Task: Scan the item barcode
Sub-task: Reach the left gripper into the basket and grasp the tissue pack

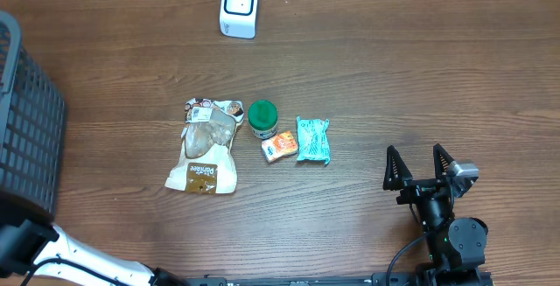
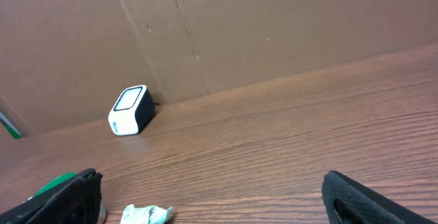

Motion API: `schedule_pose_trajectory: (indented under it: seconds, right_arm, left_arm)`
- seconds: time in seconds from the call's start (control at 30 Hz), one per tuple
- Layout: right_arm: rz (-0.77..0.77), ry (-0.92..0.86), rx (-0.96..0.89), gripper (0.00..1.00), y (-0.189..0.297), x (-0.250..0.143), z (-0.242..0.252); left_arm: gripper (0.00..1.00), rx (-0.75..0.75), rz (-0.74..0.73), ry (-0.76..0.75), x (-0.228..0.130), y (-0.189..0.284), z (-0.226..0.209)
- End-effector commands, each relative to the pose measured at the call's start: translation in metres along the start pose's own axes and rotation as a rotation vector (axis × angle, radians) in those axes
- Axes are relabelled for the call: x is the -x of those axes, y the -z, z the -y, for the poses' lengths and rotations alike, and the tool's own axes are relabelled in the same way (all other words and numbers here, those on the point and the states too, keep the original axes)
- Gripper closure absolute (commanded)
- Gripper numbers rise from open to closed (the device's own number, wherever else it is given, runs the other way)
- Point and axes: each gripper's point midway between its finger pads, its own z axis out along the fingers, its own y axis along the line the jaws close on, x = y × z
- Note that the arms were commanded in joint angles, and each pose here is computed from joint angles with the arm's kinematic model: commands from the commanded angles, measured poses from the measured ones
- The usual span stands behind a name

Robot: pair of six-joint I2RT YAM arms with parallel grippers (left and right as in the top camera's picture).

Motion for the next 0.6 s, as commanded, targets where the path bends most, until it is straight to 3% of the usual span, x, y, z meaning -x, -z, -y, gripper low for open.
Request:
schedule_pose_trajectory:
  seconds: [0.0, 0.57]
  right_arm:
    - [0.004, 0.004, -0.002, 0.00, 0.000, -0.002, 0.001]
    - [0.004, 0.004, -0.002, 0.00, 0.000, -0.002, 0.001]
  left_arm:
    - [0.20, 0.042, -0.066, -0.021, -0.014, -0.035, -0.002]
    - [0.25, 0.100, -0.004, -0.168, -0.021, -0.116, 0.009]
